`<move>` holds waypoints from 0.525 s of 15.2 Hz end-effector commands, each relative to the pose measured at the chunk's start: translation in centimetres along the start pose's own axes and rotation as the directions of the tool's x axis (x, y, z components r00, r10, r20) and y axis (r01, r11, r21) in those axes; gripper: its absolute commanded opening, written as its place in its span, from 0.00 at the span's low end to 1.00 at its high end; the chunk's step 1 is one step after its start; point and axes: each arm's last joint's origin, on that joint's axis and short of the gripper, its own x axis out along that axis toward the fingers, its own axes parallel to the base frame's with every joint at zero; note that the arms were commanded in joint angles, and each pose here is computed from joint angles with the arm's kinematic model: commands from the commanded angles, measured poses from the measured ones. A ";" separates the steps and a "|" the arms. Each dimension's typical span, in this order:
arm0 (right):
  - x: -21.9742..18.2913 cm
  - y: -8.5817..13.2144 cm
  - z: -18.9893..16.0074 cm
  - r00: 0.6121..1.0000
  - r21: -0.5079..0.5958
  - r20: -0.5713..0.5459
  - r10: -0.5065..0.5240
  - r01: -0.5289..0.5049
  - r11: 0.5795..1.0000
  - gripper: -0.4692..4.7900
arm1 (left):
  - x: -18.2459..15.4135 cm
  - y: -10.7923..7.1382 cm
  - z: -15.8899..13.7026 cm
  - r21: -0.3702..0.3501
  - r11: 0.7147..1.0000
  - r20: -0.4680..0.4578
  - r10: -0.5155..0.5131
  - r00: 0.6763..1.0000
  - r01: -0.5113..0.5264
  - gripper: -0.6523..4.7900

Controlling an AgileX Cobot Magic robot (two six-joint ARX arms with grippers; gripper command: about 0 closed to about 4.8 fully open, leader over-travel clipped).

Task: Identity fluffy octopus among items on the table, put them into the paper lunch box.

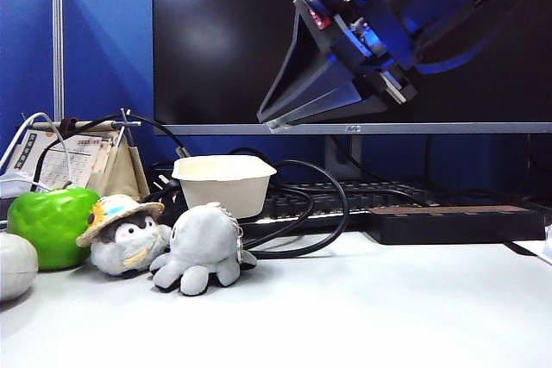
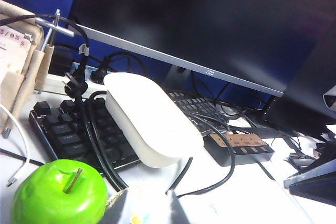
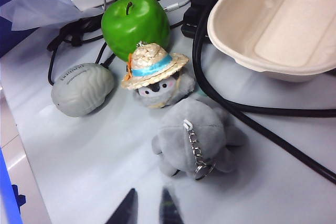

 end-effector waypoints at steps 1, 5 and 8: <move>-0.1 0.1 0.3 1.000 -0.004 0.010 0.008 -0.008 1.000 0.21 | 0.0 -0.1 0.1 0.005 1.000 0.008 -0.011 1.000 0.011 0.30; 0.2 0.0 0.2 1.000 -0.003 0.010 0.013 -0.013 1.000 0.84 | 0.0 -0.1 0.1 0.005 1.000 0.008 -0.010 1.000 0.010 0.30; 2.3 -0.3 -0.8 0.996 0.120 -0.053 0.076 -0.069 0.990 0.98 | 0.0 -0.1 0.1 0.005 1.000 0.008 -0.010 1.000 0.010 0.30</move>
